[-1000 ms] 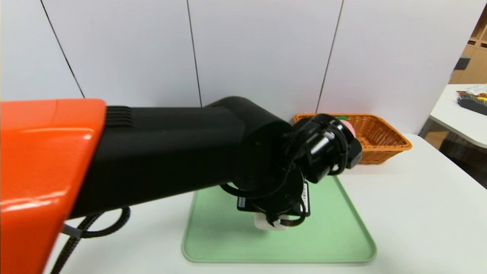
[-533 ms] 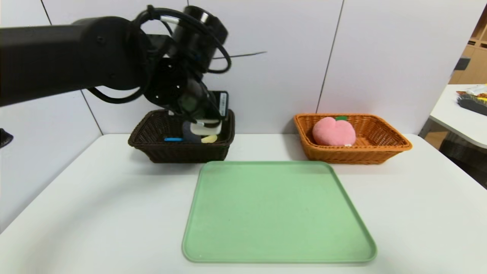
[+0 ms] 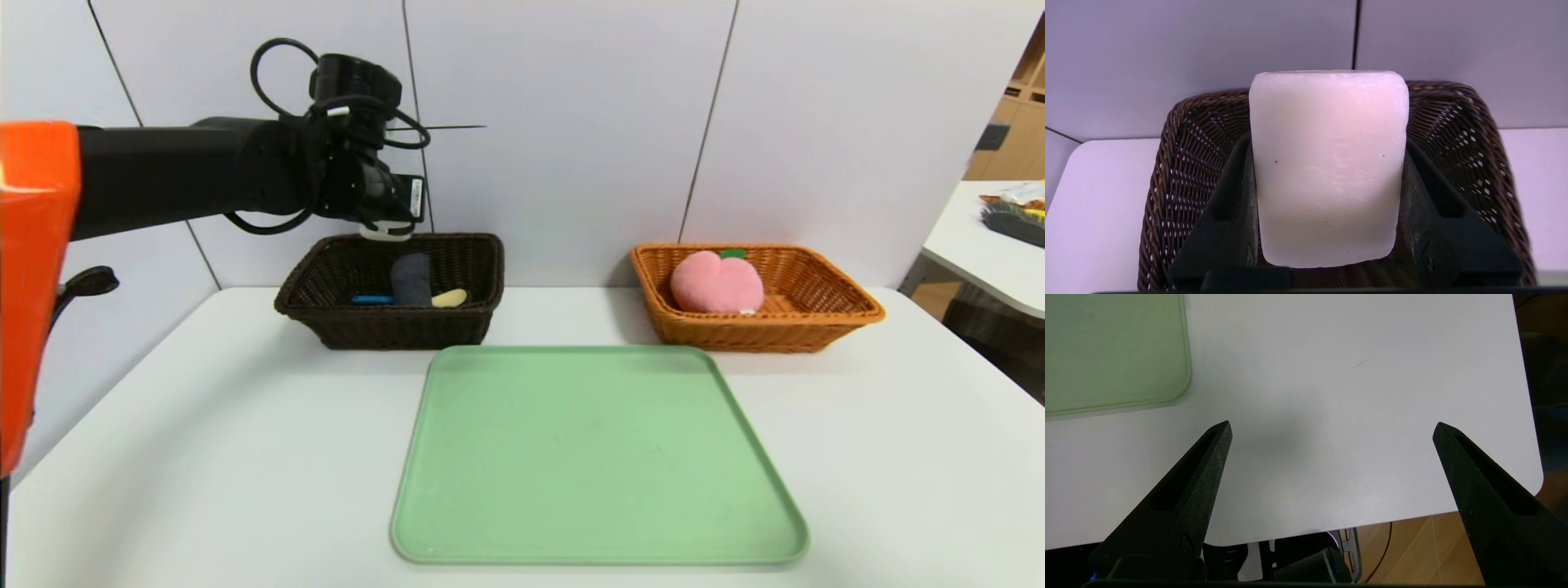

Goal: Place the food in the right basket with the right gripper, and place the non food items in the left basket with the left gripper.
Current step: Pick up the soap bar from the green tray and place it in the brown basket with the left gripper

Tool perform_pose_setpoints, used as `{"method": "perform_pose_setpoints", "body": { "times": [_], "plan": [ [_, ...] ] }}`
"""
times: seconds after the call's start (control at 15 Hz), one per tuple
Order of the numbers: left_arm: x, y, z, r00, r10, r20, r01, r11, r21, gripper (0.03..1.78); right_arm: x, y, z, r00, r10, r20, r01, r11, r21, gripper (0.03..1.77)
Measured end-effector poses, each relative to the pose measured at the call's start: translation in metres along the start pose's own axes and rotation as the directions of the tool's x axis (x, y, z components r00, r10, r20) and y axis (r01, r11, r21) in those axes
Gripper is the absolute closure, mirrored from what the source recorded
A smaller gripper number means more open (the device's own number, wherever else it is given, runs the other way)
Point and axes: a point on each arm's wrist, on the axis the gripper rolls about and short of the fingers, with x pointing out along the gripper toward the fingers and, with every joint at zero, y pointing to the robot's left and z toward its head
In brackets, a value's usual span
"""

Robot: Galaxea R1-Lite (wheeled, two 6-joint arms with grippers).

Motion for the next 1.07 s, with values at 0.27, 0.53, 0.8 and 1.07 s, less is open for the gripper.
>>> {"method": "perform_pose_setpoints", "body": {
  "times": [0.27,0.53,0.8,1.07],
  "plan": [
    [0.037,0.017,-0.021,0.997,0.048,-0.064,-0.048,0.999,0.001,0.83,0.000,0.000,-0.002,1.000,0.000,0.001,0.000,1.000,0.001,0.10],
    [0.048,0.022,-0.031,0.992,0.067,-0.106,-0.067,0.998,0.000,0.83,0.000,0.000,-0.001,1.000,-0.001,0.000,0.001,1.000,0.001,0.10],
    [0.054,0.021,-0.039,0.987,0.071,-0.141,-0.075,0.997,-0.025,0.83,0.000,0.000,-0.001,1.000,-0.003,0.002,0.003,1.000,0.002,0.10],
    [0.058,0.022,-0.043,0.985,0.077,-0.156,-0.082,0.996,-0.026,0.67,0.001,0.000,0.000,1.000,-0.003,0.001,0.003,1.000,0.000,0.10]
  ]
}}
